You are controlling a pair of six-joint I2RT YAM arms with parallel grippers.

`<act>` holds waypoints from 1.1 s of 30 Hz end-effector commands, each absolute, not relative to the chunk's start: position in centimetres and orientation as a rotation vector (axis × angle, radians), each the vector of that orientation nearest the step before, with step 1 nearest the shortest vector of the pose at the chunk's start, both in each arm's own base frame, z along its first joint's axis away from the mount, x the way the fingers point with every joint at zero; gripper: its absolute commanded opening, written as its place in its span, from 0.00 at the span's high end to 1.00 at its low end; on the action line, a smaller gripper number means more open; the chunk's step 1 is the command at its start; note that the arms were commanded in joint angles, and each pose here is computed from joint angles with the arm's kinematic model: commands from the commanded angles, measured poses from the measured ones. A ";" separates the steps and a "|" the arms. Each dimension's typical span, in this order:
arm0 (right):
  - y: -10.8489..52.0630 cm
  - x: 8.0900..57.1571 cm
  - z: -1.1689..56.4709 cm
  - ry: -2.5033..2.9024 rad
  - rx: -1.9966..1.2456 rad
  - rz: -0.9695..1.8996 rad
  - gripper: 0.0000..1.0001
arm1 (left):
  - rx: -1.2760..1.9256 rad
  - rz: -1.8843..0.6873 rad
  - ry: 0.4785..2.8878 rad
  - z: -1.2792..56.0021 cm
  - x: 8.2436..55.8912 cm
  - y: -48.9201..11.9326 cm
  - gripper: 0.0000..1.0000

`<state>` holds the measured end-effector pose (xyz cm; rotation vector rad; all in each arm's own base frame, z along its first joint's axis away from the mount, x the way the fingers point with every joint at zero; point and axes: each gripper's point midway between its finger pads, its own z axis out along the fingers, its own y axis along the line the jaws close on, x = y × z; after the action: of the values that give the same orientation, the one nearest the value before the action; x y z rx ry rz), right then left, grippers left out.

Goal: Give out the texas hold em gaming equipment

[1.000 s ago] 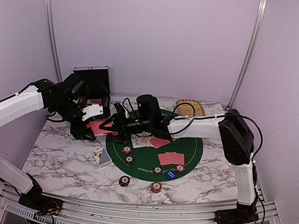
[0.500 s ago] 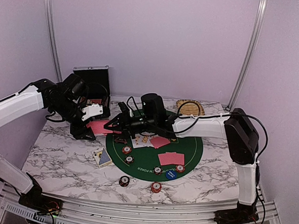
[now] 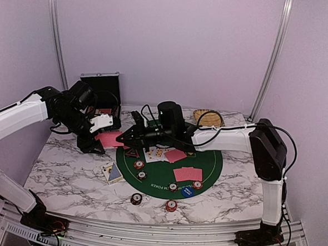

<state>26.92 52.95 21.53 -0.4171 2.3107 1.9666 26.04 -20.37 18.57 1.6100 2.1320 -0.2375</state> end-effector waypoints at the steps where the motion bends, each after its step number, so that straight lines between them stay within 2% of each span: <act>1: 52.7 26.6 24.5 2.228 -0.452 2.026 0.91 | 1.587 -0.240 2.115 19.3 26.2 -20.3 1.00; 5: 52.3 26.7 24.8 2.234 -0.457 2.020 0.97 | 1.588 -0.240 2.118 19.2 26.1 -20.3 1.00; 12: 50.3 27.8 24.1 2.293 -0.460 1.939 1.00 | 1.588 -0.240 2.114 19.3 26.0 -20.3 1.00; 21: 47.0 29.3 22.4 2.391 -0.474 1.821 1.00 | 1.587 -0.233 2.114 19.3 26.1 -20.2 1.00; 33: 38.4 33.8 18.9 2.506 -0.396 1.560 1.00 | 1.586 -0.230 2.109 19.5 26.0 -20.2 1.00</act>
<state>33.51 41.22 18.72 -0.3603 2.4914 1.6597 26.24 -20.48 18.70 1.6047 2.1225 -0.2350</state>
